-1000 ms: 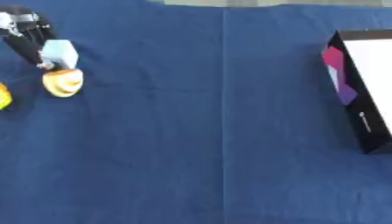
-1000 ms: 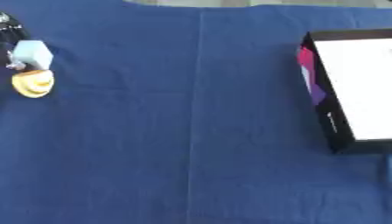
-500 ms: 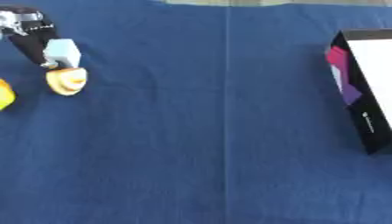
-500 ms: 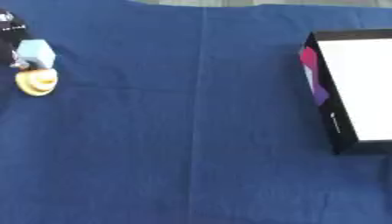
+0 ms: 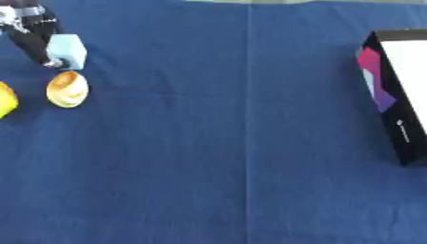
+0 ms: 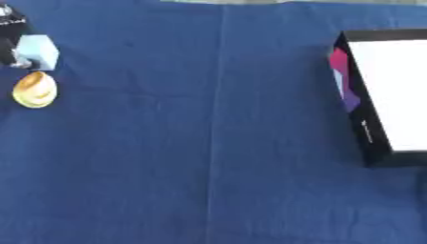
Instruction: Pick up the objects with one hand, pass them to the other hand, and then place them into the box on the other side of the table.
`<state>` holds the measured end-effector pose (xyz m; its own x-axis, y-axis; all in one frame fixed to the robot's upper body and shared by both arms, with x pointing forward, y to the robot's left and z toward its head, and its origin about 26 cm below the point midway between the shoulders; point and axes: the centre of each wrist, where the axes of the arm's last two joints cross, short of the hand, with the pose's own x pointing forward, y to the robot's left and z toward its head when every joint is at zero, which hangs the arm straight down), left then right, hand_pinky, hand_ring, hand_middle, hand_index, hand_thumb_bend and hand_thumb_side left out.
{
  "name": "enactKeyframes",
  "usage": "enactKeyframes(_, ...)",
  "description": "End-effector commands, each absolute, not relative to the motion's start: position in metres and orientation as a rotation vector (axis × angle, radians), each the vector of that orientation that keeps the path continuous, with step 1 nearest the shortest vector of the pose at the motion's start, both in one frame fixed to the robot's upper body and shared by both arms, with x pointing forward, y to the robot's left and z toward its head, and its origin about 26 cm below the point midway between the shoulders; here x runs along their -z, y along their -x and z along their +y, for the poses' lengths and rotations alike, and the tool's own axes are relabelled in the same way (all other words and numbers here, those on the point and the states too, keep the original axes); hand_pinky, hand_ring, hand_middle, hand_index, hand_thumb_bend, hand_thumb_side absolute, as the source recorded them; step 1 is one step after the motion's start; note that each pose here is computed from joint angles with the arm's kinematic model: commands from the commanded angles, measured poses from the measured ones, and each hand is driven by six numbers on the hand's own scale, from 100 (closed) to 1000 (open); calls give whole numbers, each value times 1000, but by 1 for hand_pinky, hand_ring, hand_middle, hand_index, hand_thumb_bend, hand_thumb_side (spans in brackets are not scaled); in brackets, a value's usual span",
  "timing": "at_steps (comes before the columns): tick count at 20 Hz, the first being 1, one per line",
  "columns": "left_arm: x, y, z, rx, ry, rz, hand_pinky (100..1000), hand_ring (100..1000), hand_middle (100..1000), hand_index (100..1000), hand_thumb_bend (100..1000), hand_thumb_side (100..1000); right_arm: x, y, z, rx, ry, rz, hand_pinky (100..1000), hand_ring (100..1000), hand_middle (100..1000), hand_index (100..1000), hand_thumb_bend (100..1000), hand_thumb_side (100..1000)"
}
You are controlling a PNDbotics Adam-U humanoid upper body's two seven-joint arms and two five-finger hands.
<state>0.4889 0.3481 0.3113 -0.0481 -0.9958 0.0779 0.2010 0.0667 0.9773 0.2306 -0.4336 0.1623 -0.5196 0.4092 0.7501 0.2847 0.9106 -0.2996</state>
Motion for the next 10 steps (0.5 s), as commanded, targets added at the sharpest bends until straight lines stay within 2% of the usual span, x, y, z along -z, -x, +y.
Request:
enactKeyframes(1, -342, -481, 348, 1246, -1044, -1240, 739, 572, 445, 556, 438, 100, -174, -228, -438, -206, 516, -2167, 906, 1000, 1000, 1000, 100, 480)
enactKeyframes(10, -359, -467, 344, 1174, -1024, -1494, 735, 531, 415, 552, 347, 100, -193, -230, -436, -223, 496, -2234, 905, 1000, 1000, 1000, 100, 470)
